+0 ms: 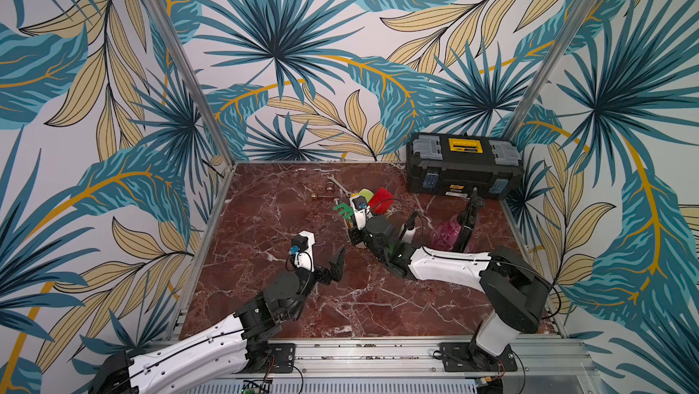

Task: Organize the gardening tools
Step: Place the gardening tool in the container.

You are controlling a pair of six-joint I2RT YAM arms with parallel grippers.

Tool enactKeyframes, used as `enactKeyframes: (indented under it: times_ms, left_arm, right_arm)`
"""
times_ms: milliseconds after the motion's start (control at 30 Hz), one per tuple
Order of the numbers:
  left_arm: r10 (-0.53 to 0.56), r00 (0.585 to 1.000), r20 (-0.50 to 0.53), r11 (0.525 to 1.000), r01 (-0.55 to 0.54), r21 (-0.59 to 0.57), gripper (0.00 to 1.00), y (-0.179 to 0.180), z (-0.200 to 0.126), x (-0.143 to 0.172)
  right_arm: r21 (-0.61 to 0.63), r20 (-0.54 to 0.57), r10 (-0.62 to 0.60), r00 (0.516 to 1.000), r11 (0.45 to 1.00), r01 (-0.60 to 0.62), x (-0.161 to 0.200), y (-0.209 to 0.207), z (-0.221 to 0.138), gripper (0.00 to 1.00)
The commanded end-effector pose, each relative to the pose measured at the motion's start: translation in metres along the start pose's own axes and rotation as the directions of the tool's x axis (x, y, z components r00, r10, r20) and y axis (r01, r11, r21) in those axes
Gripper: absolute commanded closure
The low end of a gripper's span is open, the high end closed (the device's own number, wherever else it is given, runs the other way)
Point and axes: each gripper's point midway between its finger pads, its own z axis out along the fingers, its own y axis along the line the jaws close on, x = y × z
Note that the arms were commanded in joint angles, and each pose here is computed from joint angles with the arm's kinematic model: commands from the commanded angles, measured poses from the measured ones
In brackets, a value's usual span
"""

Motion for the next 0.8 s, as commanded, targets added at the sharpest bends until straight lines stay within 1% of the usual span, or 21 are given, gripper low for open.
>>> enactKeyframes:
  times_ms: [0,233,433,500,767]
  left_arm:
    - [0.006,1.000,0.008,1.000,-0.006,-0.011,0.00,0.0027,-0.0014,-0.0007]
    - [0.019,1.000,0.021,1.000,-0.019,-0.015,0.00,0.0027,-0.0025,-0.0063]
    - [0.020,1.000,0.023,1.000,-0.019,-0.023,0.00,0.0057,-0.0046,-0.0059]
    - [0.023,0.999,0.026,0.999,-0.022,-0.027,0.00,0.0069,-0.0056,-0.0064]
    - [0.035,0.999,0.037,0.999,-0.034,-0.039,0.00,0.0099,-0.0084,-0.0095]
  right_arm:
    - [-0.003,-0.063,-0.001,0.998,1.000,0.001,0.0281,0.0009,-0.0007,0.90]
    - [-0.007,-0.048,0.017,0.999,1.000,-0.018,0.0244,0.0018,-0.0011,0.89]
    - [-0.021,-0.067,0.026,0.997,0.999,-0.028,0.0312,0.0052,-0.0001,0.73]
    - [-0.013,-0.071,0.030,0.997,0.999,-0.031,0.0332,0.0031,-0.0005,0.70]
    - [0.002,-0.060,0.050,0.997,0.999,-0.050,0.0246,-0.0024,-0.0089,0.65]
